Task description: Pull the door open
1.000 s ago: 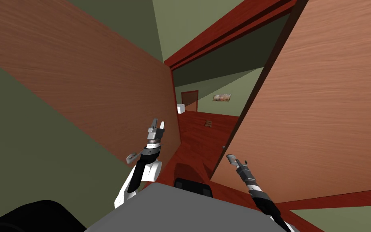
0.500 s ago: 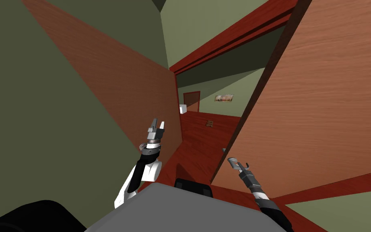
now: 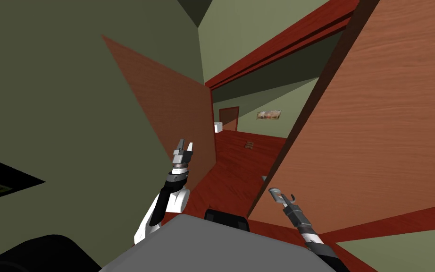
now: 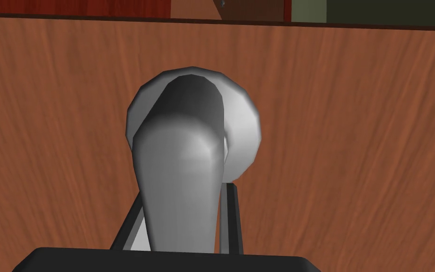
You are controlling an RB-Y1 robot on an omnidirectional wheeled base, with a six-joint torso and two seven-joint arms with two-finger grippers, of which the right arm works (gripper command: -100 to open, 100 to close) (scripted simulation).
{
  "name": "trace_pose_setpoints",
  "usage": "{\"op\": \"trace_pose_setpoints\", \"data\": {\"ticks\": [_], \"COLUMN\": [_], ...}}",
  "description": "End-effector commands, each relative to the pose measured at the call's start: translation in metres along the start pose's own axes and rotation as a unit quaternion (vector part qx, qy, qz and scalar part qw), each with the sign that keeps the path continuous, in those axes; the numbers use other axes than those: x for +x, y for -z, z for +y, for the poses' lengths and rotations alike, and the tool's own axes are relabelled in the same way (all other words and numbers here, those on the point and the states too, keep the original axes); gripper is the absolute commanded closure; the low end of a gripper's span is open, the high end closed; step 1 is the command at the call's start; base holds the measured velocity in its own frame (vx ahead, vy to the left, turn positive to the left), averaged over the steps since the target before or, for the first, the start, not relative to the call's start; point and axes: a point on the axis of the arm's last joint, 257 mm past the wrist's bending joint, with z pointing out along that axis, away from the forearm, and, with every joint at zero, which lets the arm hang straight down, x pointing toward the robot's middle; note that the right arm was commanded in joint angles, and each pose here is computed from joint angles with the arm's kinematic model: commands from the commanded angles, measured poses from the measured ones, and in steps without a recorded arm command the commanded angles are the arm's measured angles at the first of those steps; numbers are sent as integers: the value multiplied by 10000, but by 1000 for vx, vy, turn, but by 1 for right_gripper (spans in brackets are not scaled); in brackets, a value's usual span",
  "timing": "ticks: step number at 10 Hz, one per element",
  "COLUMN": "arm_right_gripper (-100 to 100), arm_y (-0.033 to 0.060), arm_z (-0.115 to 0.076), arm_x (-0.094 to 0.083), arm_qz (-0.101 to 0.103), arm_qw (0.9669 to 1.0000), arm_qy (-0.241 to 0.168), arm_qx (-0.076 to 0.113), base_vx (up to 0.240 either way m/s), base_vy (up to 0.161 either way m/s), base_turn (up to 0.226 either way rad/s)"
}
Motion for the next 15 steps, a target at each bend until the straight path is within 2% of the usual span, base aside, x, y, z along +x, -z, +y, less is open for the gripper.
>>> {"op": "trace_pose_setpoints", "data": {"ticks": [1, 2, 3, 5, 6, 7, 15], "arm_right_gripper": [100, 100, 100, 100, 100, 100, 100], "arm_y": [96, 125, 204, 299, 248, 307, 475], "arm_z": [19, 21, 26, 33, 32, 17, 30], "arm_x": [-42, -45, -53, -62, -38, -30, -62], "arm_qz": [27, 41, 80, 129, 131, 161, 238], "arm_qw": [10000, 10000, 10000, 9999, 9999, 9999, 9997], "arm_qy": [15, 15, 15, 14, 4, -4, 11], "arm_qx": [-26, -28, -32, -36, -50, -34, -37], "base_vx": [-137, -167, -179, -218, -104, -129, -211], "base_vy": [-40, -50, -80, -82, -27, -53, -64], "base_turn": [152, 187, 223, 175, 34, 183, 161]}}
